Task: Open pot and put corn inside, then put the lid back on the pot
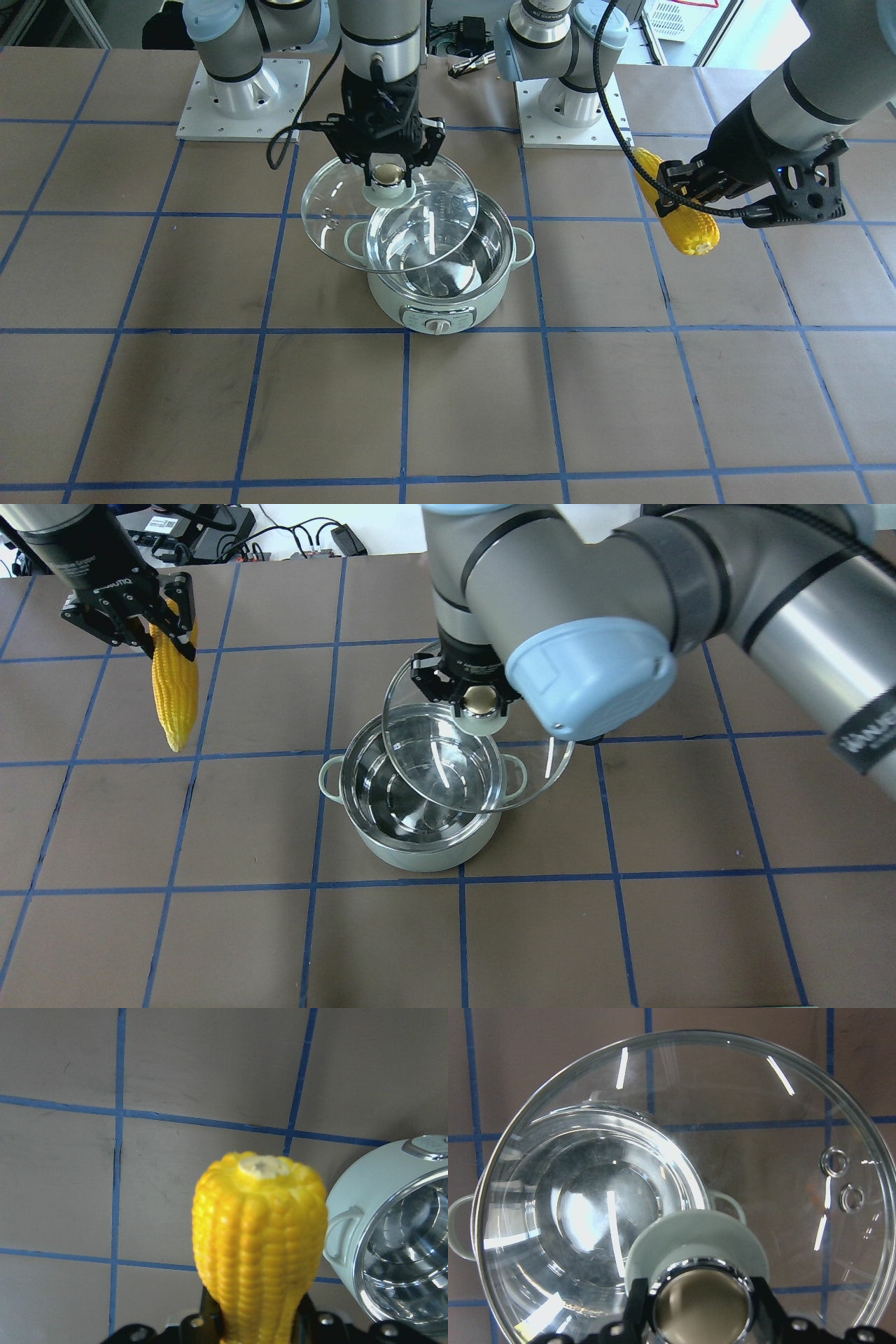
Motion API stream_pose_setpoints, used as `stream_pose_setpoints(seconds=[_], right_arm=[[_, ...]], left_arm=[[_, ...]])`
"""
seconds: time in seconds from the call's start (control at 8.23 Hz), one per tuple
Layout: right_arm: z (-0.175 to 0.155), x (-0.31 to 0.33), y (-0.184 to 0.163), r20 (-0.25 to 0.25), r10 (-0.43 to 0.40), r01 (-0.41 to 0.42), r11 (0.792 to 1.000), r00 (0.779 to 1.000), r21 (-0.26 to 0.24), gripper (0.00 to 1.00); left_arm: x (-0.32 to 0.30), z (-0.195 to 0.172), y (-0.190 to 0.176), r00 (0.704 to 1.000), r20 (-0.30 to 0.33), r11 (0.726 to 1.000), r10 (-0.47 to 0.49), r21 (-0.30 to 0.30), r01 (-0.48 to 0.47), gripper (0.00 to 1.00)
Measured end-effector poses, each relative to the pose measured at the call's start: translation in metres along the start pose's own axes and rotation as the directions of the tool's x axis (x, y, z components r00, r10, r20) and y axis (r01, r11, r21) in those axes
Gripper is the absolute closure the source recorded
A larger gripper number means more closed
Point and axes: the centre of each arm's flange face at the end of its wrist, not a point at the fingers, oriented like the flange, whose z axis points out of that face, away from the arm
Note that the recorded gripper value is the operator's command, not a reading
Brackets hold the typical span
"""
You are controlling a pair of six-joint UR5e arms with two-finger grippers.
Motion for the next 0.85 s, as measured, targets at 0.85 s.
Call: stream_pose_setpoints(seconds=[0.85], right_arm=[[-0.075,0.119,0.011,-0.018,-0.022,0.022,1.000,1.000,-0.012,0.71]], left_arm=[[0.162,0.059,0.040,0.995,-0.025,0.994,0.091,-0.056,-0.093,1.00]])
